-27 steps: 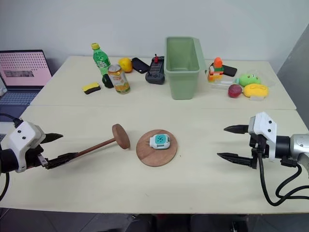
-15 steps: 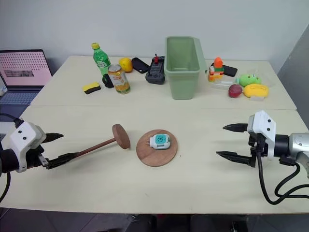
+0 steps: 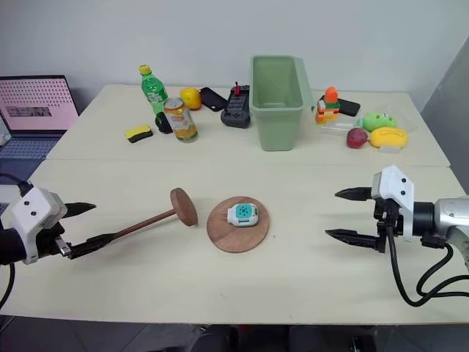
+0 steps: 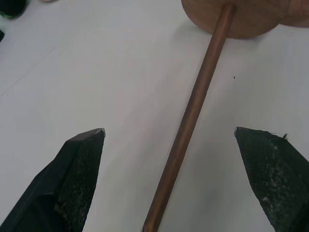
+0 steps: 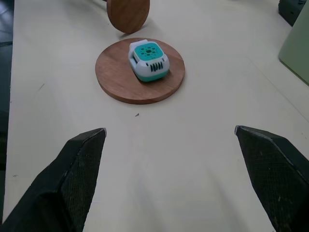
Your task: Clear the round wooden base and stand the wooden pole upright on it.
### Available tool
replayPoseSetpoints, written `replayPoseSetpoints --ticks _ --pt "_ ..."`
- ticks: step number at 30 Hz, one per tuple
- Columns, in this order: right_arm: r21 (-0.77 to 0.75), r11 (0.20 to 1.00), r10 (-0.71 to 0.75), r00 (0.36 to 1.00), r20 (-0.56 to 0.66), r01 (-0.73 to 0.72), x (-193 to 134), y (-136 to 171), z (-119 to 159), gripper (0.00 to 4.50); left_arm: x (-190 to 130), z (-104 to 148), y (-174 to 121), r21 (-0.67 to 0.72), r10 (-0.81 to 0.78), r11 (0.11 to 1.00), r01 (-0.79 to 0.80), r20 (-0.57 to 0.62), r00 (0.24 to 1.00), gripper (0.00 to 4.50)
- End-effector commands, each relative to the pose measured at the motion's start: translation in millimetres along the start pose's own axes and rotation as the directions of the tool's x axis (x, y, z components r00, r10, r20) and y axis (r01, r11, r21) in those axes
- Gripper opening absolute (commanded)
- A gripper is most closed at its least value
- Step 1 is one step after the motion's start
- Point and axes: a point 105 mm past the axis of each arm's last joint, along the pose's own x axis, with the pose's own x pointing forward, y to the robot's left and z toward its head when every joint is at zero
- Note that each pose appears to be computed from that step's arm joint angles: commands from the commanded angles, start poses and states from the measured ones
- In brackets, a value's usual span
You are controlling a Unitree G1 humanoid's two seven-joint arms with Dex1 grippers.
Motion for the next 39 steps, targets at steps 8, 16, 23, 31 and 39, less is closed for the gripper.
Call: replayPoseSetpoints --ticks 8,16,23,31,39 --pt "-0.168 0.985 0.064 0.99 0.126 -0.043 66 1 33 4.48 28 77 -53 0.221 -0.285 0.944 0.245 0.169 0.944 4.5" --pt "-0.199 0.966 0.195 0.973 0.125 -0.168 151 13 35 4.48 47 99 -79 0.3 -0.399 0.895 0.33 0.208 0.893 4.5" --pt "-0.224 0.934 0.299 0.952 0.068 -0.278 189 18 29 4.48 51 99 -85 0.303 -0.415 0.888 0.346 0.205 0.886 4.5" --pt "-0.239 0.914 0.333 0.943 -0.019 -0.327 214 14 14 4.48 52 95 -88 0.312 -0.41 0.887 0.341 0.192 0.891 4.5" --pt "-0.21 0.928 0.315 0.949 0.001 -0.307 226 10 14 4.11 55 98 -91 0.314 -0.4 0.891 0.327 0.206 0.893 4.5"
